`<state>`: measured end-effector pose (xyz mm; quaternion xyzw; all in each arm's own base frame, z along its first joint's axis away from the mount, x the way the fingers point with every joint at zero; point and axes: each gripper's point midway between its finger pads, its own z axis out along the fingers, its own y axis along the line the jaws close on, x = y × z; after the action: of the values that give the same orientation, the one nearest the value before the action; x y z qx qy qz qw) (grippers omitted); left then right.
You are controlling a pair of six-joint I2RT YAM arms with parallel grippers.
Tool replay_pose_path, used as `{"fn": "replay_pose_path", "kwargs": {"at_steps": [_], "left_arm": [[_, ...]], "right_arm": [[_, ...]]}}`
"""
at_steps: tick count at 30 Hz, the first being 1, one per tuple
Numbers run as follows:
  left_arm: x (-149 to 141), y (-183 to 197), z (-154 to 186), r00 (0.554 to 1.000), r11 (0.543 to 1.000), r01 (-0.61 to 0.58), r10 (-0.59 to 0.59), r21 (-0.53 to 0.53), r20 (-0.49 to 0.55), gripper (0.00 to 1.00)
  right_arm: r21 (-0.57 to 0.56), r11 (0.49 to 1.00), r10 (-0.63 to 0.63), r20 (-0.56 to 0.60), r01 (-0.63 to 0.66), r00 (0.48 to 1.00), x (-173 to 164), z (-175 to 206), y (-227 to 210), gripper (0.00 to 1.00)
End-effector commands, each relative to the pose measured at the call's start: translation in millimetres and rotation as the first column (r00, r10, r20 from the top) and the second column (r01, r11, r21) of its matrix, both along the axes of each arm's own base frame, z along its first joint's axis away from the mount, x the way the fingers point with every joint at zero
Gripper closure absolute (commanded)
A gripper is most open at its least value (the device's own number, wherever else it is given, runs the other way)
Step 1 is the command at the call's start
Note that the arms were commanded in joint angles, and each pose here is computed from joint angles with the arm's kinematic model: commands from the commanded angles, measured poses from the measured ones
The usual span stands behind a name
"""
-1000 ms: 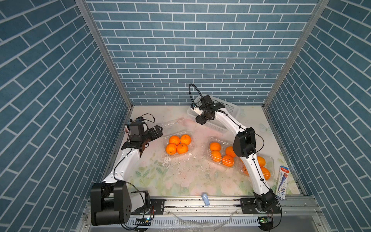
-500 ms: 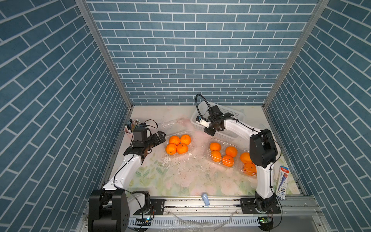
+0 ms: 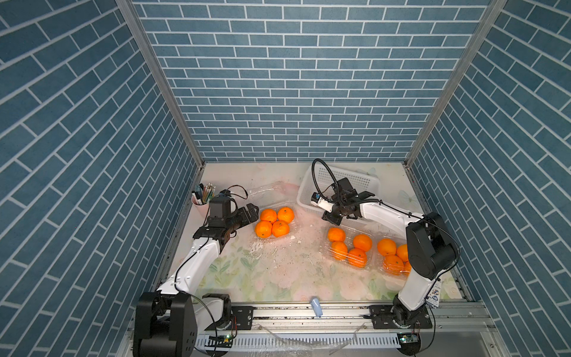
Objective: Take oranges out of containers
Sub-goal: Move the basket to the center of the board, then pick up the orange from the packing box.
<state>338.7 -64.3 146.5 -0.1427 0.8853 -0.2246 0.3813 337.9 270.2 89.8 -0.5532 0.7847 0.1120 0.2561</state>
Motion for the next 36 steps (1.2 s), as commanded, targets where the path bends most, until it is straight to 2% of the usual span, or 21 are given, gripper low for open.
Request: {"fn": "replay_pose_path", "kwargs": {"at_steps": [1, 3, 7, 9, 11, 12, 14, 16, 19, 21, 24, 27, 29, 36], "left_arm": [[-7, 1, 9, 1.000, 0.999, 0.005, -0.006, 0.032, 0.011, 0.01], [-11, 0, 9, 1.000, 0.999, 0.013, -0.013, 0.045, 0.006, 0.01], [-22, 0, 4, 0.999, 0.996, 0.022, -0.019, 0.081, -0.038, 0.01], [-31, 2, -4, 0.997, 0.994, 0.018, -0.009, 0.105, -0.080, 0.01], [-38, 9, -11, 0.993, 0.991, 0.000, 0.016, 0.132, -0.118, 0.01], [-43, 13, -13, 0.990, 0.989, -0.012, 0.033, 0.148, -0.135, 0.01], [-46, 20, -7, 0.988, 0.983, -0.039, 0.064, 0.179, -0.138, 0.01], [-52, 27, -7, 0.984, 0.977, -0.065, 0.097, 0.203, -0.151, 0.01], [-59, 35, -4, 0.978, 0.968, -0.098, 0.136, 0.229, -0.156, 0.01], [-63, 41, 0, 0.975, 0.962, -0.122, 0.162, 0.246, -0.150, 0.01], [-68, 45, 6, 0.975, 0.955, -0.131, 0.172, 0.265, -0.138, 0.01], [-71, 47, 10, 0.977, 0.954, -0.134, 0.173, 0.270, -0.127, 0.01], [-73, 46, 12, 0.978, 0.956, -0.139, 0.173, 0.259, -0.115, 0.01], [-73, 49, 19, 0.979, 0.953, -0.173, 0.193, 0.248, -0.059, 0.01]], "right_arm": [[0.086, 0.996, 0.007, -0.001, -0.007, 1.000, -16, 27, 11, 0.61], [0.108, 0.994, -0.018, 0.011, 0.017, 1.000, -17, 38, 14, 0.58], [0.146, 0.980, -0.146, 0.045, 0.138, 0.988, -8, 66, 16, 0.40], [0.179, 0.959, -0.230, 0.031, 0.221, 0.973, -1, 85, 18, 0.39], [0.229, 0.917, -0.331, -0.017, 0.326, 0.943, 4, 102, 21, 0.36], [0.255, 0.883, -0.394, -0.052, 0.394, 0.917, 8, 111, 23, 0.32], [0.287, 0.805, -0.496, -0.153, 0.519, 0.855, 13, 122, 26, 0.31], [0.282, 0.702, -0.587, -0.290, 0.654, 0.755, 15, 123, 30, 0.32], [0.244, 0.627, -0.623, -0.414, 0.740, 0.664, 8, 119, 43, 0.34], [0.231, 0.608, -0.642, -0.421, 0.760, 0.641, -1, 116, 54, 0.33], [0.204, 0.592, -0.668, -0.417, 0.780, 0.616, -16, 111, 70, 0.31], [0.172, 0.604, -0.664, -0.431, 0.778, 0.611, -33, 104, 88, 0.27], [0.152, 0.622, -0.663, -0.421, 0.768, 0.619, -40, 100, 98, 0.22], [0.052, 0.704, -0.638, -0.390, 0.708, 0.664, -59, 75, 129, 0.21]]}}
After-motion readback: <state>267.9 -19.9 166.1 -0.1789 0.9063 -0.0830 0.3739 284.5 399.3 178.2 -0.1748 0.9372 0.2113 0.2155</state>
